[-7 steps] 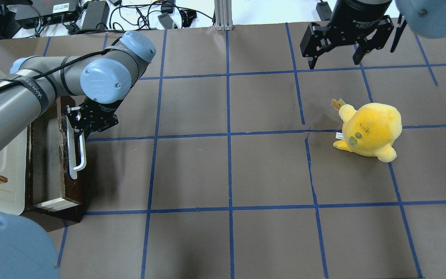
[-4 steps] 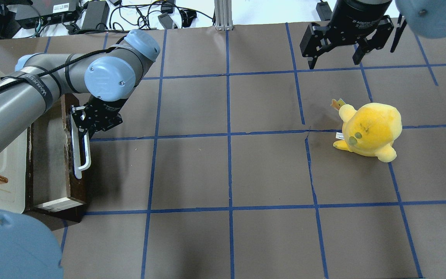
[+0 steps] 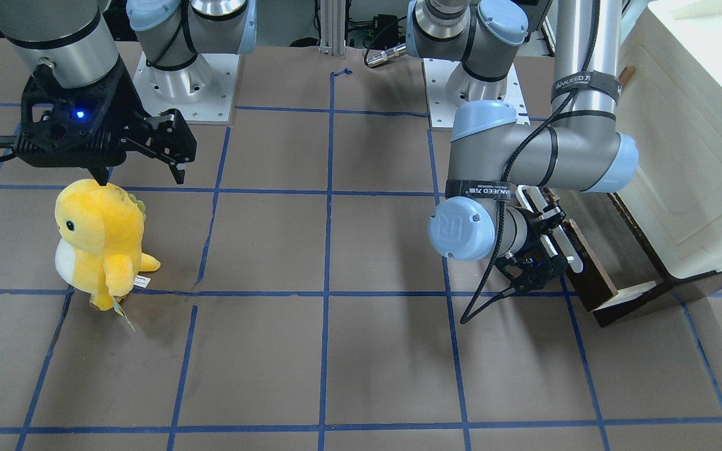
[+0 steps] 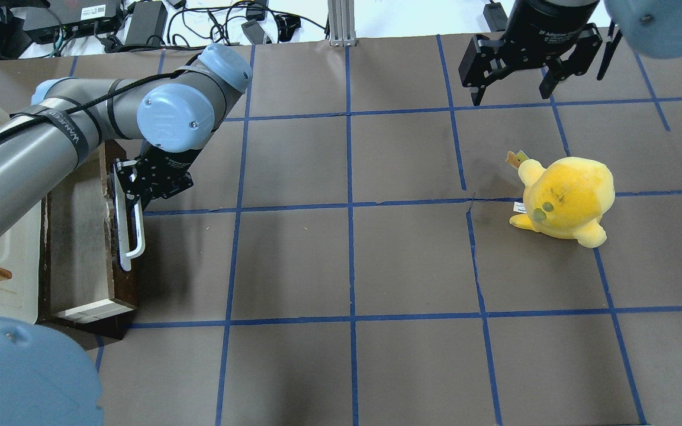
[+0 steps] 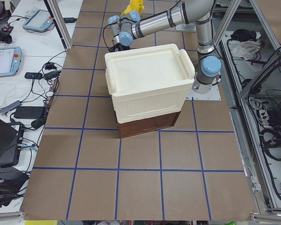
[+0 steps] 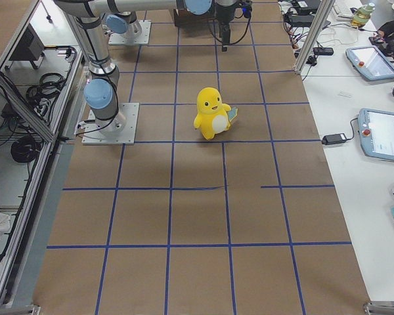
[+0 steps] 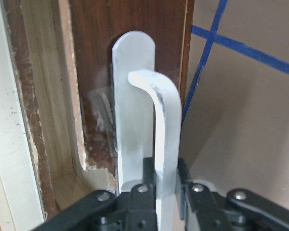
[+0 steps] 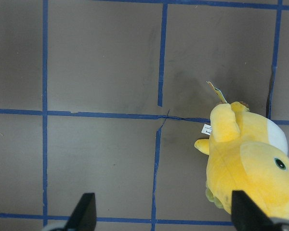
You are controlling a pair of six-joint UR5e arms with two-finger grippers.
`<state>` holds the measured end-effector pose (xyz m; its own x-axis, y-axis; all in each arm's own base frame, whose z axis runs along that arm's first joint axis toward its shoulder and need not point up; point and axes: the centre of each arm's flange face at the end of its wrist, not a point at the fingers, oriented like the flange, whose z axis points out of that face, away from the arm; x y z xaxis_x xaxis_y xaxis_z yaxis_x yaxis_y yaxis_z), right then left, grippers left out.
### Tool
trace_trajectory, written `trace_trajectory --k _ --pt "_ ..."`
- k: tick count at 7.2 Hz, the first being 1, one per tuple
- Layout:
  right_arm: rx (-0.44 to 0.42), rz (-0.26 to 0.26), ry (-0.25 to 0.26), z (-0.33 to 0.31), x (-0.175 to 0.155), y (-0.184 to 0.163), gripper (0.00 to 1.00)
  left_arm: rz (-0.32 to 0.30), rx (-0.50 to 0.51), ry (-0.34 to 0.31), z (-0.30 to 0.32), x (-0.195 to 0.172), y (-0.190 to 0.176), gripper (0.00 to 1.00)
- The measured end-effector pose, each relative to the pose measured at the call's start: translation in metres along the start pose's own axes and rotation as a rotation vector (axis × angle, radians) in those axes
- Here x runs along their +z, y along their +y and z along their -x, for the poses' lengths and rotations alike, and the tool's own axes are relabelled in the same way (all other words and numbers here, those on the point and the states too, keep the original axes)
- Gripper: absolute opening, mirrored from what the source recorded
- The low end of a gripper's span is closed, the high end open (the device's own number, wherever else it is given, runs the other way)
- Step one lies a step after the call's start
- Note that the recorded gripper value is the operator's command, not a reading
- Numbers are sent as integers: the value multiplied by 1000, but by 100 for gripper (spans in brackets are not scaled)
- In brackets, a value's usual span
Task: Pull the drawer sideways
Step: 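Keep pulling the drawer farther out with the left gripper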
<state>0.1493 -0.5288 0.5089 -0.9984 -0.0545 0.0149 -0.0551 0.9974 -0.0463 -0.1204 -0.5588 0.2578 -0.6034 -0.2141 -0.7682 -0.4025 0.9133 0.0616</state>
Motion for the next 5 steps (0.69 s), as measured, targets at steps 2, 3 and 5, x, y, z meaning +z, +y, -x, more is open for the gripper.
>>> trace_trajectory --k 2,3,5 --pt "0 0 1 0 0 0 100 2 -1 11 -2 -4 -1 0" --pt "-1 0 0 0 0 0 100 4 -3 12 -3 -5 -2 0" --pt "-1 0 1 0 0 0 100 8 -6 9 -5 -11 -3 0"
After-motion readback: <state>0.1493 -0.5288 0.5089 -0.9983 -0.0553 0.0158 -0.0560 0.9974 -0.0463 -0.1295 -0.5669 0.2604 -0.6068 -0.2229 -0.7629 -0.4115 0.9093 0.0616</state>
